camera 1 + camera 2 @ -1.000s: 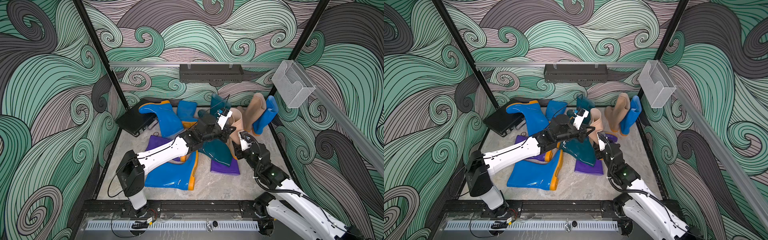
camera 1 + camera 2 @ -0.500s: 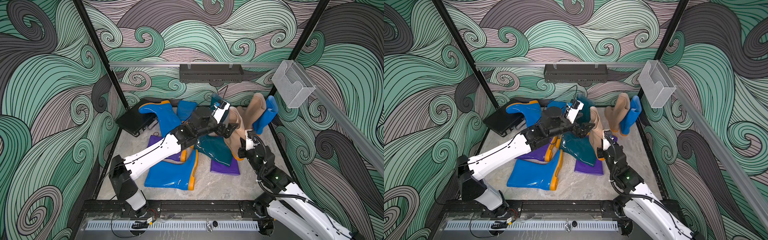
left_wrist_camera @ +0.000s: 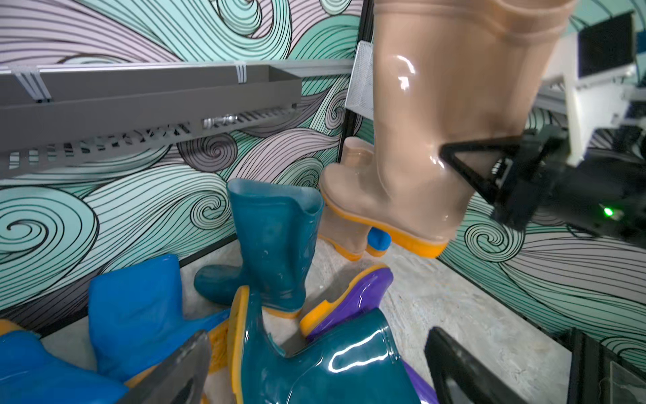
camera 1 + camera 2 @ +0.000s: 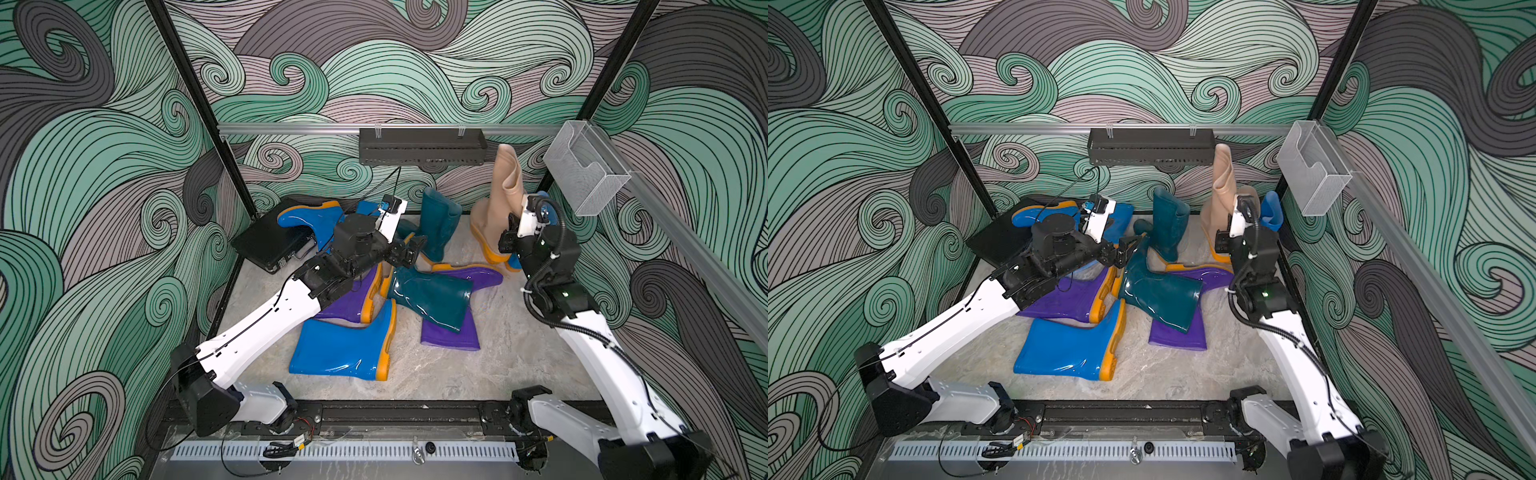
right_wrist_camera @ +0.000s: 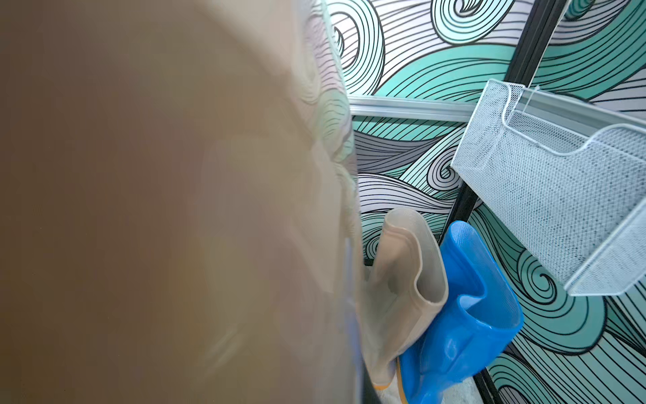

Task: Match and arrange rain boots in pairs
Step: Pair a pair of rain boots at the corner of the board.

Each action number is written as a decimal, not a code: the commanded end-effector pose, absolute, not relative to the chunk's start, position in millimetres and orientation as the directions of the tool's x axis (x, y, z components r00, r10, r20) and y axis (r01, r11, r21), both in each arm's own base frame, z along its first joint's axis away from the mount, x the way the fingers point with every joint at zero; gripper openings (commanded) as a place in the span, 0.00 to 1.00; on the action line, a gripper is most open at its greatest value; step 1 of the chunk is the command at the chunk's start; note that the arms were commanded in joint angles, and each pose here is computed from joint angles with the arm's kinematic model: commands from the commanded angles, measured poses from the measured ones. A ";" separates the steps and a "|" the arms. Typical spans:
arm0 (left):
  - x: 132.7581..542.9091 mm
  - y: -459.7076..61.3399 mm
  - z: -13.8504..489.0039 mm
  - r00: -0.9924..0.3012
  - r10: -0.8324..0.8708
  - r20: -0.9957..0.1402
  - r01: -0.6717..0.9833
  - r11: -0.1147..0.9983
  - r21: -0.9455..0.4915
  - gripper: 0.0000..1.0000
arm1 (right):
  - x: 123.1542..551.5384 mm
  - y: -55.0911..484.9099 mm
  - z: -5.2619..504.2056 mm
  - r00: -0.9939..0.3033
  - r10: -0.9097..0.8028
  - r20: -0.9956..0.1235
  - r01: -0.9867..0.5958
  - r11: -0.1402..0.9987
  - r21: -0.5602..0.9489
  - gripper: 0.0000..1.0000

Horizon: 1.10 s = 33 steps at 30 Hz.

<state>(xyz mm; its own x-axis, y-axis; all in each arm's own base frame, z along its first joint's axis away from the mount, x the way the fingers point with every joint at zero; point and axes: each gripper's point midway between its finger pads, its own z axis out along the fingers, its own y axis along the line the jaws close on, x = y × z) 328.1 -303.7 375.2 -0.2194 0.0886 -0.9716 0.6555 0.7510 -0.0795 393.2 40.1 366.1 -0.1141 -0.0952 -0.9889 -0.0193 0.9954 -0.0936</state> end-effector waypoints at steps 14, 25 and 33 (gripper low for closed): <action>333.2 -287.4 320.6 -0.335 0.084 -0.938 0.579 0.804 -0.135 0.95 | 508.0 52.3 341.6 0.041 -0.031 -0.999 -0.159 0.987 -0.037 0.00; 340.4 -291.9 316.3 -0.326 0.119 -0.938 0.582 0.807 -0.100 0.94 | 571.7 58.3 268.4 0.056 0.000 -0.998 -0.162 0.987 -0.009 0.00; 342.7 -291.1 313.0 -0.331 0.113 -0.937 0.570 0.815 -0.103 0.94 | 555.1 44.4 216.0 -0.035 -0.008 -0.999 -0.089 0.996 -0.005 0.00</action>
<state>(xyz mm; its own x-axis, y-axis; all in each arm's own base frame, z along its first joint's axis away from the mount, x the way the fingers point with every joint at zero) 336.0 -291.0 298.5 -0.3601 0.1367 -0.9229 0.5801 0.8075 -0.1067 557.8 51.8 161.4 -0.2097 -0.0183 -0.9776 -0.1305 0.9914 0.0094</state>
